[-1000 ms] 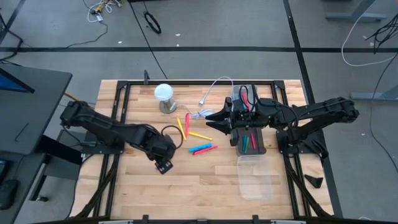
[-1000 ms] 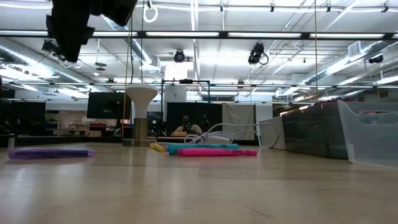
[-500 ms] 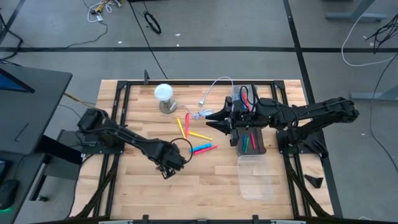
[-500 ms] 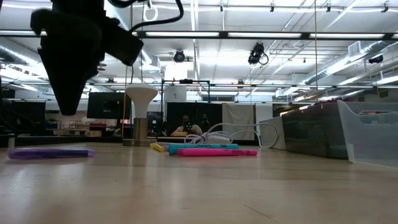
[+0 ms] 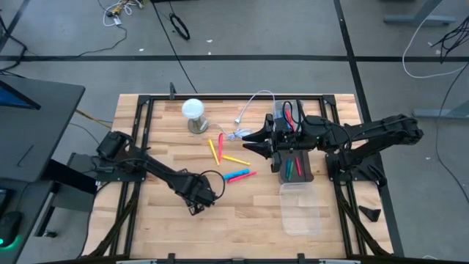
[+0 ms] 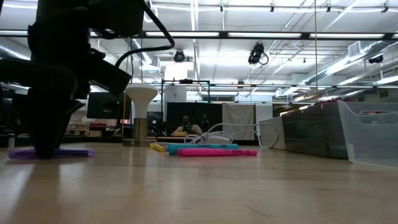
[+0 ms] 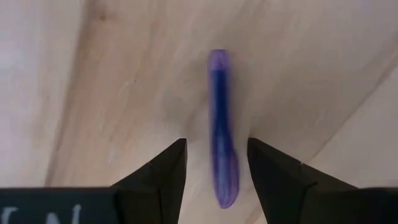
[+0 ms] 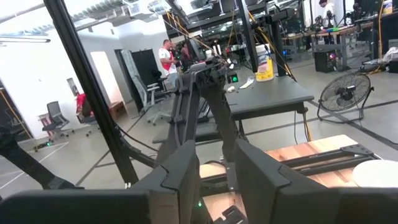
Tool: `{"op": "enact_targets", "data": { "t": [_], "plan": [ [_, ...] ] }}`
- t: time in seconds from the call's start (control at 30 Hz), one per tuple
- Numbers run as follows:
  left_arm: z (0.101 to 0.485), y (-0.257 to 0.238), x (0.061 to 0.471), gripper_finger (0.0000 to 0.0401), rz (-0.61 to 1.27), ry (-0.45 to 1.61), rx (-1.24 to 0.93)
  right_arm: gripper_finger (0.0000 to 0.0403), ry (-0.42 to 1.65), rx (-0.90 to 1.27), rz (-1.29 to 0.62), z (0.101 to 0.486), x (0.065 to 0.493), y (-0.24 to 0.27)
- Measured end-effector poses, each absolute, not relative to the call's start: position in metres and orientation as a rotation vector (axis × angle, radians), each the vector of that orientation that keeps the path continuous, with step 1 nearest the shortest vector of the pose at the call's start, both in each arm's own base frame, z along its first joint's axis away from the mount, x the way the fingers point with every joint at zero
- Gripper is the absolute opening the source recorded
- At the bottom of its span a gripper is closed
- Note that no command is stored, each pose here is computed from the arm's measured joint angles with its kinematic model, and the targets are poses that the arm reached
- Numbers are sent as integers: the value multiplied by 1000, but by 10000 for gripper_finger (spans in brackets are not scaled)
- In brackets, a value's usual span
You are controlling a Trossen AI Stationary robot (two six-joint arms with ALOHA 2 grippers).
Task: Pick & Place Markers
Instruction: Put the violet mini marker into the black bin
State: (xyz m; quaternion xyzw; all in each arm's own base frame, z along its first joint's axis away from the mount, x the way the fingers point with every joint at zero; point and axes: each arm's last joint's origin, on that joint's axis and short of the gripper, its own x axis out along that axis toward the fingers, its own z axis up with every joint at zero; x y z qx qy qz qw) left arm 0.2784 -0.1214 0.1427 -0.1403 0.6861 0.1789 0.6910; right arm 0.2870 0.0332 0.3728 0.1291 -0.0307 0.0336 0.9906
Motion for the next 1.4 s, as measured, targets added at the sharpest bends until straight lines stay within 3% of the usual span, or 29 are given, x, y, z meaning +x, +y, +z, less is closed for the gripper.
{"op": "enact_targets", "data": {
  "t": [0.5,1.07,1.23,1.4],
  "plan": [
    [134,-111,280,175,310,1555,-375,112,-71,286,70,374,287,33],
    [134,-103,285,47,351,1556,-509,112,-69,313,71,374,287,33],
    [144,-105,282,43,329,1512,-498,112,-69,313,70,374,287,33],
    [180,-102,276,42,279,1377,-484,112,-68,325,71,374,287,33]
  ]
}}
